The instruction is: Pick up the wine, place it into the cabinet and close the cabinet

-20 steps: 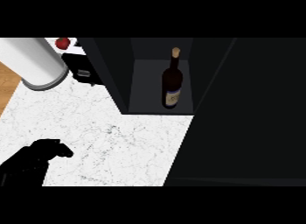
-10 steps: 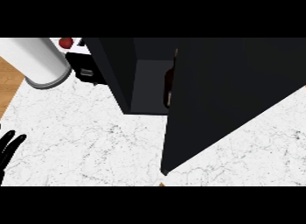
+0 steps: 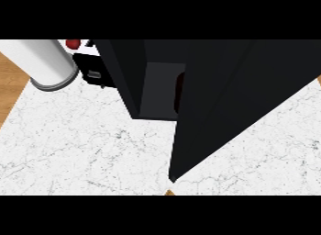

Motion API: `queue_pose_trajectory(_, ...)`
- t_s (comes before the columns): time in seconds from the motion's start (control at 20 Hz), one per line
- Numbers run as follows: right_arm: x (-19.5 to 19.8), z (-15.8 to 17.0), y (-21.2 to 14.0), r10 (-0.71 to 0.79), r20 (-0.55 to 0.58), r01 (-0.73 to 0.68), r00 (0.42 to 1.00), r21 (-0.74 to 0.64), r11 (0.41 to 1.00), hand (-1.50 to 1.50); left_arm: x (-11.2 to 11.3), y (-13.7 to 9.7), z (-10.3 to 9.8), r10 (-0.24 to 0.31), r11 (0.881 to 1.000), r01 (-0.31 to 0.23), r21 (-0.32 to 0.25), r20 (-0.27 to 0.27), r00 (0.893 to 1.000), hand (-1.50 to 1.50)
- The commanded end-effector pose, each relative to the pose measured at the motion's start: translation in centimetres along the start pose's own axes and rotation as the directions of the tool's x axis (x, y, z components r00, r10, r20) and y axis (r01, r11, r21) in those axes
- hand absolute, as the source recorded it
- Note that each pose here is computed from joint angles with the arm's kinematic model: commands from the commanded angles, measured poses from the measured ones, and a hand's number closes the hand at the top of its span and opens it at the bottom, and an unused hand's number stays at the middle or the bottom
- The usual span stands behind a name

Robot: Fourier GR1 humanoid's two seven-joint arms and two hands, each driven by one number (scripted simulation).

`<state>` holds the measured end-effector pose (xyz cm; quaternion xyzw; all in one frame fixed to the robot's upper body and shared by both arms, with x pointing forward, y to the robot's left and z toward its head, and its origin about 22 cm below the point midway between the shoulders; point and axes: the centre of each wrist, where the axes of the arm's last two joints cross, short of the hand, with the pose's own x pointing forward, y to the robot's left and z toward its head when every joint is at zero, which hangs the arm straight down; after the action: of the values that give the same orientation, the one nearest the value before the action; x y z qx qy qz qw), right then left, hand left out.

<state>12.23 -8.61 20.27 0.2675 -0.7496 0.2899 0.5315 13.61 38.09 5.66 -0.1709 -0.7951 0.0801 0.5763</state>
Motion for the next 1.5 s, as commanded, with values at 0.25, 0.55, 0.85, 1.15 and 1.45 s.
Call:
queue_pose_trajectory(0.25,-0.4,-7.4,1.5,-0.007,0.073,0.014,0.997,-0.096,0.995,1.5,1.9,2.9,-0.3,0.003,0.999,-0.003,-0.035,0.01,1.0,-1.5)
queue_pose_trajectory(0.55,1.5,-14.0,-2.4,0.029,0.038,-0.021,0.999,-0.193,0.981,1.5,3.0,4.7,1.1,-0.007,1.0,0.007,-0.016,0.011,1.0,-1.5)
queue_pose_trajectory(0.85,0.6,-18.9,-5.9,0.022,0.003,-0.022,1.0,-0.137,0.99,1.5,4.0,4.6,0.4,-0.004,1.0,0.004,-0.017,0.016,1.0,-1.5)
queue_pose_trajectory(1.15,-1.5,-20.7,-8.1,-0.04,-0.132,0.051,0.99,0.086,0.995,1.5,4.8,5.2,0.0,-0.017,1.0,0.018,-0.021,0.043,0.999,-1.5)
queue_pose_trajectory(1.45,-4.1,-21.7,-7.4,0.08,-0.339,0.089,0.937,0.455,0.886,1.5,5.3,6.2,0.7,-0.014,1.0,0.014,-0.02,0.008,1.0,-1.5)
